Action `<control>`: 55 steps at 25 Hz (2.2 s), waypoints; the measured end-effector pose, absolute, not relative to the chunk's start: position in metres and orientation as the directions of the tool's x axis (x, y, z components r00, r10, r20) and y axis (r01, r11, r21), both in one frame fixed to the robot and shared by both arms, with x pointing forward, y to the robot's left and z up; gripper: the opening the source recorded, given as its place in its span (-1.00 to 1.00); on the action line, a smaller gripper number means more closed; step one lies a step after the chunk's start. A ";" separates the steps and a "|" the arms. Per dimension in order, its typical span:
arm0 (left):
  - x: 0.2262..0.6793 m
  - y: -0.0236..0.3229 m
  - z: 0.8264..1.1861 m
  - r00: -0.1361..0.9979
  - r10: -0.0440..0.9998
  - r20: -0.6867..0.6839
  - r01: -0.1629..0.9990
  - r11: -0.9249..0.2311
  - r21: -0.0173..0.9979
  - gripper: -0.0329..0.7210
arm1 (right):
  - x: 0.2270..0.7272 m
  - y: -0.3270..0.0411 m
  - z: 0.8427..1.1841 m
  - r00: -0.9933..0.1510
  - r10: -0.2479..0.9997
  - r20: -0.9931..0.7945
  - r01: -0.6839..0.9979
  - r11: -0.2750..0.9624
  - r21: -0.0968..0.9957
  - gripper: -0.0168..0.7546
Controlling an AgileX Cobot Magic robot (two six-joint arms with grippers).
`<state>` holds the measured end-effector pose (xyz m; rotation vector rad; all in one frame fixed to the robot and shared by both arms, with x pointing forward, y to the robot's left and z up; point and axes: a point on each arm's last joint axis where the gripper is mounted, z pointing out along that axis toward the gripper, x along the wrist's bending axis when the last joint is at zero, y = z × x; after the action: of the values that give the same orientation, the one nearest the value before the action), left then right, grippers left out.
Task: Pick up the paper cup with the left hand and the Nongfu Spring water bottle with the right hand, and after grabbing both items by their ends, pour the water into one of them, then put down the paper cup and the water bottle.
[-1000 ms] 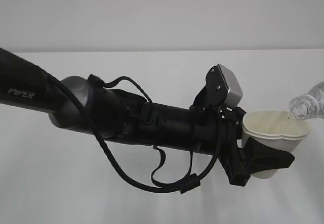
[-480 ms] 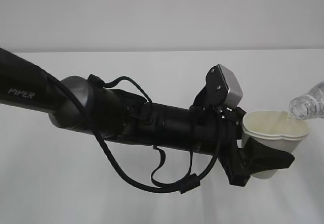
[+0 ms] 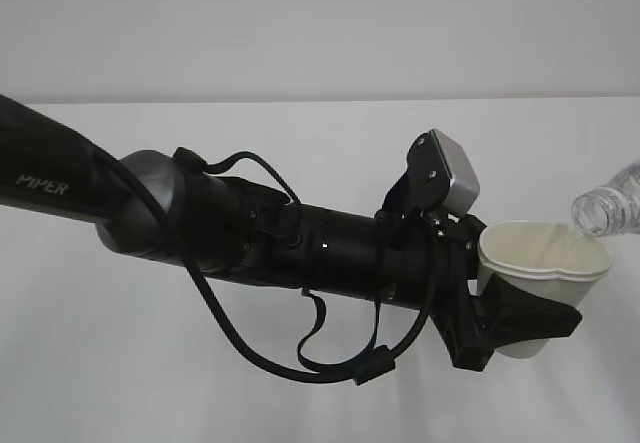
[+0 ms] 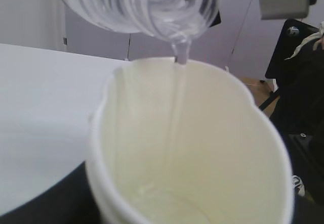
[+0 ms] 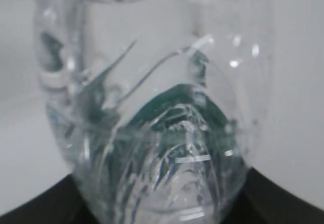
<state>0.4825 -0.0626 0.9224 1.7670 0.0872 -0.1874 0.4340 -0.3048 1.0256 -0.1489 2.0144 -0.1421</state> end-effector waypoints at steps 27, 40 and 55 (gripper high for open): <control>0.482 -0.063 0.923 0.983 -0.053 -0.176 0.162 -0.202 0.966 0.20 | 0.434 -0.305 1.026 -0.431 -0.170 -0.886 -0.043 0.985 -0.168 0.09; 0.482 -0.063 0.923 0.983 -0.053 -0.176 0.162 -0.202 0.966 0.19 | 0.434 -0.305 1.026 -0.431 -0.174 -0.886 -0.045 0.984 -0.172 0.09; 0.482 -0.063 0.923 0.983 -0.053 -0.178 0.164 -0.201 0.966 0.19 | 0.434 -0.305 1.026 -0.430 -0.191 -0.883 -0.052 0.981 -0.187 0.09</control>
<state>0.4818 -0.0626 0.9228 1.7634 0.0828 -0.1970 0.4340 -0.3048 1.0256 -0.1720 2.0131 -0.1566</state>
